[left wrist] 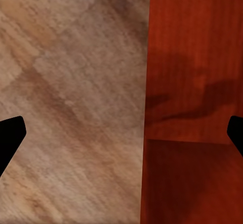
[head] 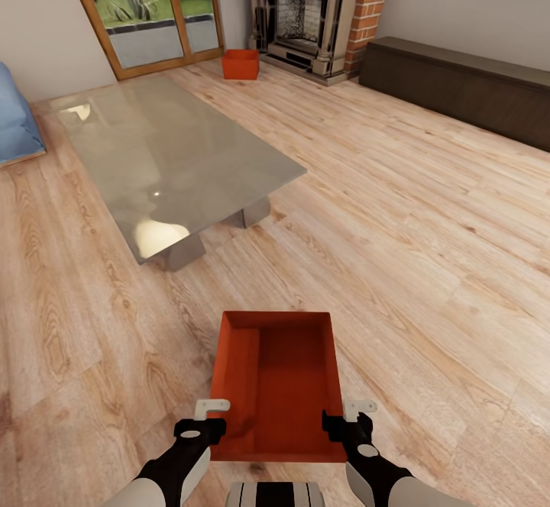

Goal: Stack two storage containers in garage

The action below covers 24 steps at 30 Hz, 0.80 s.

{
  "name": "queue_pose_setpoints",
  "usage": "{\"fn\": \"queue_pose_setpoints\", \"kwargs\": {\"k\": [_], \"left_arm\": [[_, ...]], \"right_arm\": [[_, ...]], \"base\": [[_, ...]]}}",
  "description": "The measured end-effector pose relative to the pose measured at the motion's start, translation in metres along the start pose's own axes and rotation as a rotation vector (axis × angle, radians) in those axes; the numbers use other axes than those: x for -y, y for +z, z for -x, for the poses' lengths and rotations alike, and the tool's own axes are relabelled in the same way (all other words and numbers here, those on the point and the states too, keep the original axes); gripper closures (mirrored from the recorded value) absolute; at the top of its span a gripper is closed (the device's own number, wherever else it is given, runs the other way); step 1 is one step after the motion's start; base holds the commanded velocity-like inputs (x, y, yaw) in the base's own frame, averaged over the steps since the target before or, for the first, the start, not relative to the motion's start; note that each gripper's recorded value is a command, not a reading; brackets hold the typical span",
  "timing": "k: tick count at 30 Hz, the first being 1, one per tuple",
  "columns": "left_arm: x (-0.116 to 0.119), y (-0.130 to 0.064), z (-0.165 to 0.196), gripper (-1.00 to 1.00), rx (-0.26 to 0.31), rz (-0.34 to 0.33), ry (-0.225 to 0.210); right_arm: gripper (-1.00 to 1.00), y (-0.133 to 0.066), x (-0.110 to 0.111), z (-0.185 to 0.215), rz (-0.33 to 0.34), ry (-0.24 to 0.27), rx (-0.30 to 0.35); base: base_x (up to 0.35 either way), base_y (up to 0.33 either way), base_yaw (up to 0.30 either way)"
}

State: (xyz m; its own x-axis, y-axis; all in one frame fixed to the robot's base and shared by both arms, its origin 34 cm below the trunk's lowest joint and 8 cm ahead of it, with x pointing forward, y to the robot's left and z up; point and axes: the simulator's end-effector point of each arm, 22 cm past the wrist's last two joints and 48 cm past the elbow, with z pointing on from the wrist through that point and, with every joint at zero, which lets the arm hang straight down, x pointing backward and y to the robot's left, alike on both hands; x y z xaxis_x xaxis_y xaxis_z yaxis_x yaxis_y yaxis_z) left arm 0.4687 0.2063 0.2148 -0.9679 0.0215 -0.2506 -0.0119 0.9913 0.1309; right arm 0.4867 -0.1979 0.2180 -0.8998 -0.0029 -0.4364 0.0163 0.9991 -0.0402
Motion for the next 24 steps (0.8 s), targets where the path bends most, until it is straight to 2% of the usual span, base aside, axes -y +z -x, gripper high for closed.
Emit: {"fn": "queue_pose_setpoints", "kwargs": {"k": [3, 9, 24], "left_arm": [[0.0, 0.0, 0.0, -1.0, 0.0, 0.0, 0.0], [0.002, 0.012, -0.006, -1.0, 0.0, 0.0, 0.0], [0.002, 0.014, -0.007, -1.0, 0.0, 0.0, 0.0]], "right_arm": [[-1.0, 0.0, 0.0, 0.0, 0.0, 0.0, 0.0], [-1.0, 0.01, 0.0, -0.008, 0.0, 0.0, 0.0], [-1.0, 0.012, 0.0, -0.01, -0.001, 0.002, 0.0]], "base": [[0.0, 0.0, 0.0], [0.0, 0.0, 0.0], [0.0, 0.0, 0.0]]}}
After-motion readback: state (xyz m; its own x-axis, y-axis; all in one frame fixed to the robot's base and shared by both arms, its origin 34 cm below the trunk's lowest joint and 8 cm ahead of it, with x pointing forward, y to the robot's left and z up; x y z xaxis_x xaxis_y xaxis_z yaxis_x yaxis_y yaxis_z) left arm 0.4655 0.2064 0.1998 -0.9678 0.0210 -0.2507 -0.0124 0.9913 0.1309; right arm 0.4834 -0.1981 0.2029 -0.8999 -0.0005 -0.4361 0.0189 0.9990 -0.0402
